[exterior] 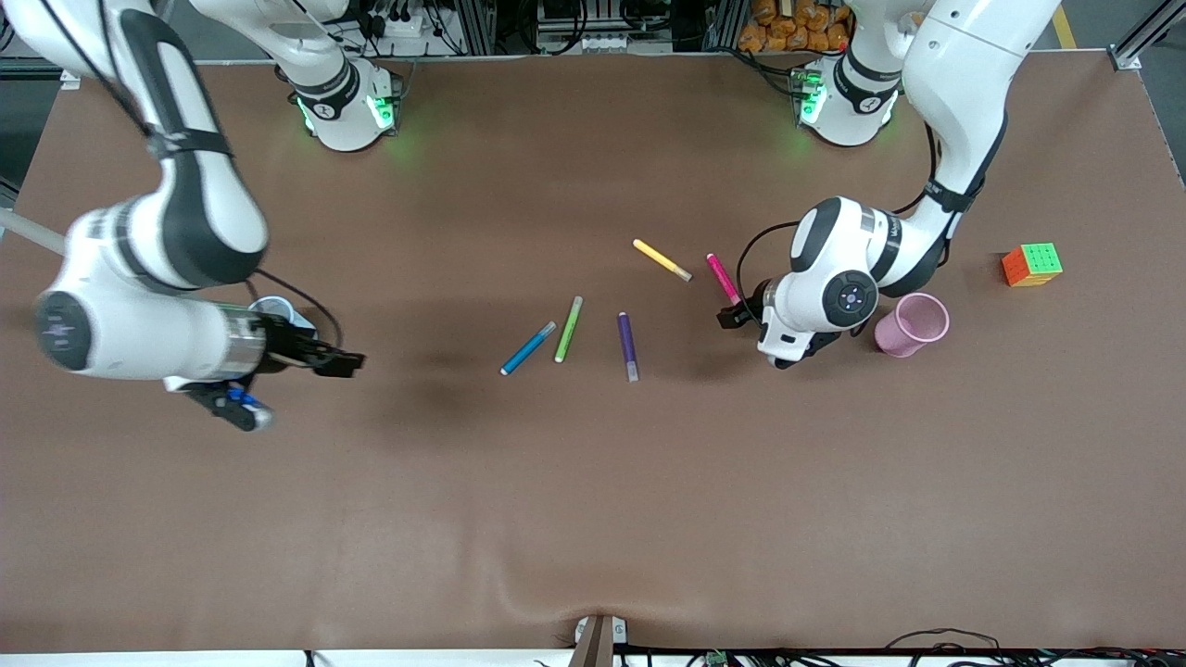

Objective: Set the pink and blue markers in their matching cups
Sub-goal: 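Lower the left gripper to the pink marker while the right gripper approaches the blue marker, then grasp the pink marker with the left gripper while the right gripper grasps the blue marker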

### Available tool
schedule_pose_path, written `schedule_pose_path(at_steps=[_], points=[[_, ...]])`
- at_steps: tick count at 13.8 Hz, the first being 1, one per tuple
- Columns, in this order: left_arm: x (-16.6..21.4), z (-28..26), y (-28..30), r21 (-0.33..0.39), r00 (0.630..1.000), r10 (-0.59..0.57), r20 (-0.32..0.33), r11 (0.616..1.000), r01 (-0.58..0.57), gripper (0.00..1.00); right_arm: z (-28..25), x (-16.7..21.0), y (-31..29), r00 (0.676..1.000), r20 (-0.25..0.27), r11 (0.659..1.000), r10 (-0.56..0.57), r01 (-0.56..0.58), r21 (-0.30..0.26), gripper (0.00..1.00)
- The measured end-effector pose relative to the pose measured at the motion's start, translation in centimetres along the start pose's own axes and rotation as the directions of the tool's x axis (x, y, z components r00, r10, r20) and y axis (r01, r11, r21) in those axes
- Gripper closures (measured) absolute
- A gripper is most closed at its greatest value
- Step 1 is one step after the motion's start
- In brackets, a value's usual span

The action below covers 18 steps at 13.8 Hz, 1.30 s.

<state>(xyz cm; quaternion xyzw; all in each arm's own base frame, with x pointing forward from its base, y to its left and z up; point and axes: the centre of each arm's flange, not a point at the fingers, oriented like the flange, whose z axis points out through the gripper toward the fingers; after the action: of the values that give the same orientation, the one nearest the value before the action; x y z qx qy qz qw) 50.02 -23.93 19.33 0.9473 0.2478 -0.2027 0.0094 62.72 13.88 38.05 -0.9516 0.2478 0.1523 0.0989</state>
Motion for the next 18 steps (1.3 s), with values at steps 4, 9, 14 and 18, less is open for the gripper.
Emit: schedule_pose_path(at_steps=[4,9,14,18], points=[[0.4,2.3,-0.1,0.019,0.999,-0.008,0.033,1.0,0.007,0.0,4.6,-3.5,-4.2,0.995,-0.032,0.994,0.096,-0.095,0.046,0.0],[0.5,3.3,0.2,-0.004,0.997,-0.034,0.064,0.999,0.034,0.0,11.3,-6.3,-7.1,0.976,-0.04,0.972,0.216,-0.211,0.101,0.0],[0.9,4.4,0.4,-0.049,0.991,-0.083,0.102,0.995,0.088,0.0,18.1,-8.3,-10.3,0.949,-0.012,0.942,0.314,-0.31,0.13,0.0],[1.1,4.9,0.4,-0.05,0.99,-0.089,0.11,0.994,0.095,0.0,21.4,-9.2,-11.0,0.943,0.006,0.936,0.333,-0.331,0.117,0.0]])
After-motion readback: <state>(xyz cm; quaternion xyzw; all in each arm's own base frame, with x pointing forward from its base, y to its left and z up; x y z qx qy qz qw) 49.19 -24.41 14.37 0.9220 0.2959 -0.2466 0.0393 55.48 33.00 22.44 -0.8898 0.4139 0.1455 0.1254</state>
